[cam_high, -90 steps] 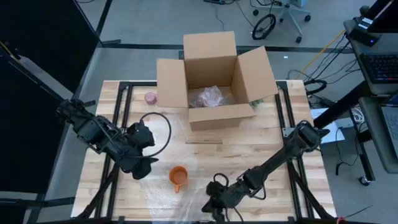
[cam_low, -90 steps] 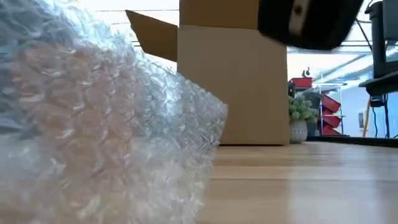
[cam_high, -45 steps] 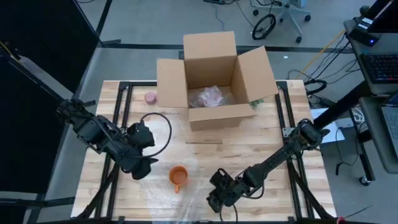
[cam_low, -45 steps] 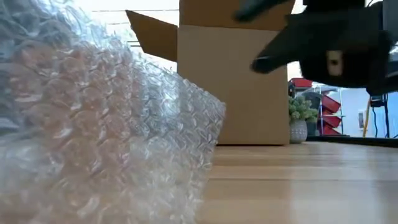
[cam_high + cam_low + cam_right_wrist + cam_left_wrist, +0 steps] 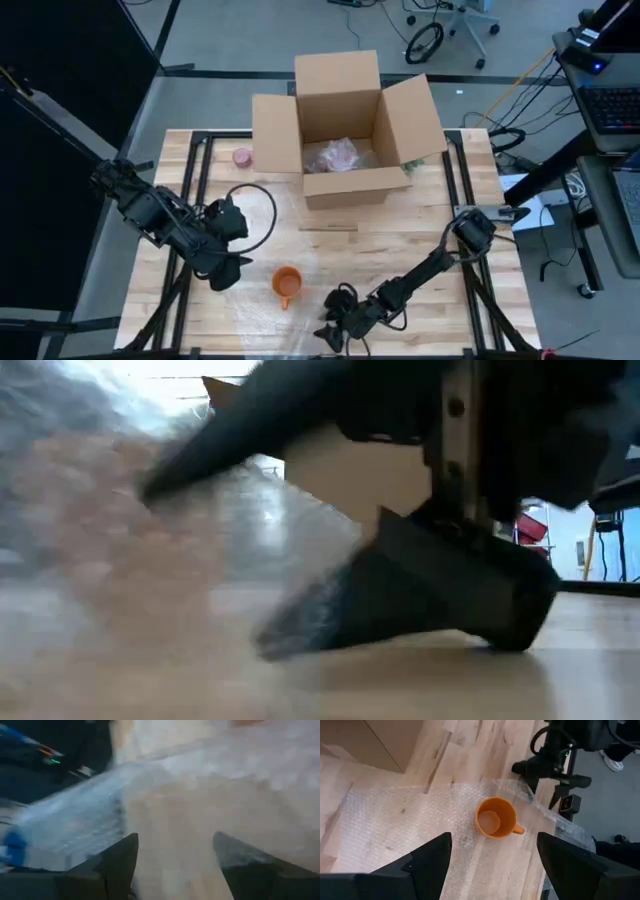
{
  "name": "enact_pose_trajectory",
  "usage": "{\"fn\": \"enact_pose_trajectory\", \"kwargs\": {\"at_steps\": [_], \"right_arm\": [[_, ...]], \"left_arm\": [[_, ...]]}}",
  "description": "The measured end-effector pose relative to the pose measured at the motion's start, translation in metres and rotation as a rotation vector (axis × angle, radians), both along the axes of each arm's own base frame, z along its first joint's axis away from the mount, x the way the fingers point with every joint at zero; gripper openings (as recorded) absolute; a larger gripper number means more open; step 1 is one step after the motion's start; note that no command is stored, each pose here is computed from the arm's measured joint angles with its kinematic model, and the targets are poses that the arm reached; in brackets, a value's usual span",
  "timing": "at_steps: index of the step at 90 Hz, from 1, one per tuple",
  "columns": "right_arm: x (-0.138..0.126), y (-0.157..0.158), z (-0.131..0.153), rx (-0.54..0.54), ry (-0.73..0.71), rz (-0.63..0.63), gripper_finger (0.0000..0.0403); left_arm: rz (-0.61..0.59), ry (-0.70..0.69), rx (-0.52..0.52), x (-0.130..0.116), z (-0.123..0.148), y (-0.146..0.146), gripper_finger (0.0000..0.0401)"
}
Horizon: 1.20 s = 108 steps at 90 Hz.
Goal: Wrap mug
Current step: Wrap the orange cup with the bubble wrap
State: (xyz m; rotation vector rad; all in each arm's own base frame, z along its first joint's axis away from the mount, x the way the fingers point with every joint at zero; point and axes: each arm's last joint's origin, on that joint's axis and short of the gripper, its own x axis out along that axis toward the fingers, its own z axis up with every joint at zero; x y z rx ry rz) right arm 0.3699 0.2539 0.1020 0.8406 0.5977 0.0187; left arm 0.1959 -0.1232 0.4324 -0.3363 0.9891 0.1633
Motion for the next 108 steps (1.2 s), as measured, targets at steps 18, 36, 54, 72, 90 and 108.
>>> {"fn": "enact_pose_trajectory", "kwargs": {"at_steps": [18, 36, 54, 72, 90, 108], "right_arm": [[0.005, 0.002, -0.004, 0.029, -0.080, 0.043, 0.0238], [0.005, 0.006, 0.016, 0.088, -0.153, 0.142, 0.0141], [0.004, 0.005, 0.037, 0.067, -0.203, 0.157, 0.0011], [0.002, 0.002, 0.061, 0.178, -0.203, 0.235, 0.0002], [-0.006, -0.006, 0.103, 0.170, -0.238, 0.262, 0.0000], [-0.008, -0.029, 0.123, 0.132, -0.157, 0.217, 0.0000]], "left_arm": [[-0.002, 0.002, -0.003, 0.000, 0.000, 0.000, 0.0281], [-0.003, 0.003, -0.003, 0.000, 0.000, 0.000, 0.0281], [-0.017, 0.001, 0.007, 0.000, 0.000, 0.000, 0.0281], [-0.022, 0.001, 0.010, 0.000, 0.000, 0.000, 0.0281], [-0.025, 0.002, 0.012, 0.000, 0.000, 0.000, 0.0281], [-0.029, 0.001, 0.015, 0.000, 0.000, 0.000, 0.0281]]}}
